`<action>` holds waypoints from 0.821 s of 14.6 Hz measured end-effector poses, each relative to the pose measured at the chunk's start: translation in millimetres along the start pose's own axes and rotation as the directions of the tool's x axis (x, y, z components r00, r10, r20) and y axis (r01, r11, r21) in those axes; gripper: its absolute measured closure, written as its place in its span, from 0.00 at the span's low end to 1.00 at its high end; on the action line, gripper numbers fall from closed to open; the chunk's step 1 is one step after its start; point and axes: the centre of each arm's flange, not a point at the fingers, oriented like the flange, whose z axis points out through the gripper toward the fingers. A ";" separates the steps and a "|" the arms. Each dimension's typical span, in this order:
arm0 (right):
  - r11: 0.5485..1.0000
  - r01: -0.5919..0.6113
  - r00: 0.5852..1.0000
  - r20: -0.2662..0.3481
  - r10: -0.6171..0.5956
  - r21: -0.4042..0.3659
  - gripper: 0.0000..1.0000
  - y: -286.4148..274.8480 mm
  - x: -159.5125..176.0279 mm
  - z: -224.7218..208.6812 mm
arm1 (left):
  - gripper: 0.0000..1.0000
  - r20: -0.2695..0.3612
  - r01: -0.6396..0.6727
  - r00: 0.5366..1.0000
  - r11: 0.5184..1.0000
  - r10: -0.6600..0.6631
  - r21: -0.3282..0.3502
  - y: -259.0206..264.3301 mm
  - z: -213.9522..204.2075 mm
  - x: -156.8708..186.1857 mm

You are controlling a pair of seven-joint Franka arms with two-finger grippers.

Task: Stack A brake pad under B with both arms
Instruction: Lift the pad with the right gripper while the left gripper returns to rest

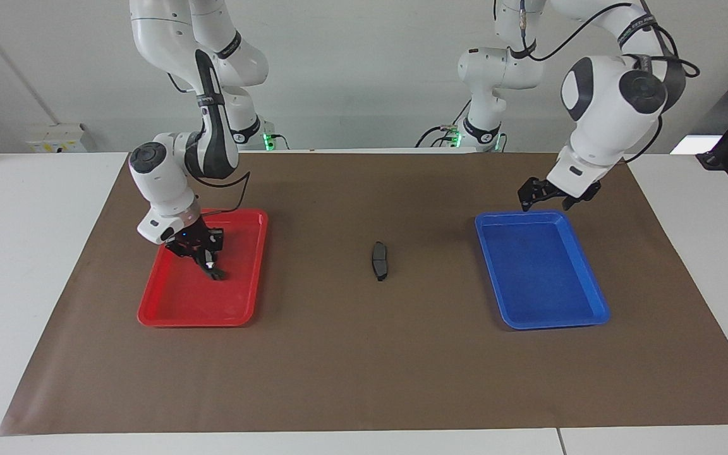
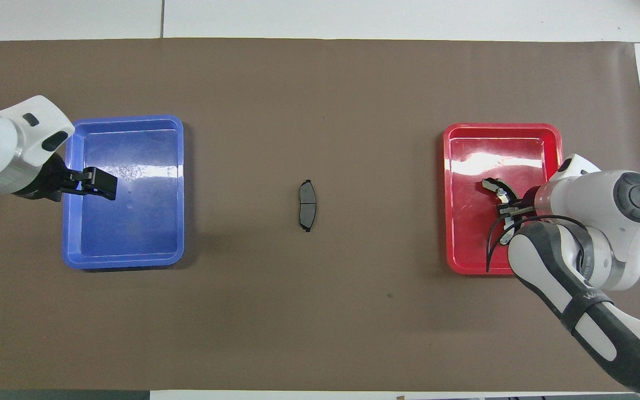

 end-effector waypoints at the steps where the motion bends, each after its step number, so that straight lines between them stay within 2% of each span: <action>1: 1.000 -0.002 1.000 0.008 0.002 0.007 0.57 -0.8 3.9 -4.6 | 0.00 -0.010 -0.002 1.000 1.000 0.002 -0.003 -10.7 -19.2 -2.8; 4: 1.000 0.001 1.000 0.021 -0.002 0.026 0.57 -17.3 27.5 -32.3 | 0.00 -0.042 0.004 0.999 1.000 -0.004 -0.006 -28.9 -76.7 -9.3; 6: 0.999 -0.040 0.999 0.021 0.040 0.033 0.57 -57.1 48.7 -55.4 | 0.00 -0.052 0.012 0.999 1.000 -0.012 -0.006 -36.2 -101.2 -14.4; 9: 0.993 -0.105 0.994 0.007 0.105 0.045 0.57 -143.3 71.3 -79.5 | 0.00 -0.027 0.016 0.999 1.000 -0.017 -0.007 -42.4 -98.4 -15.8; 12: 0.987 -0.152 0.988 0.015 0.151 0.054 0.57 -207.3 82.9 -86.1 | 0.00 -0.015 0.016 1.000 1.000 -0.016 -0.006 -42.0 -92.9 -12.8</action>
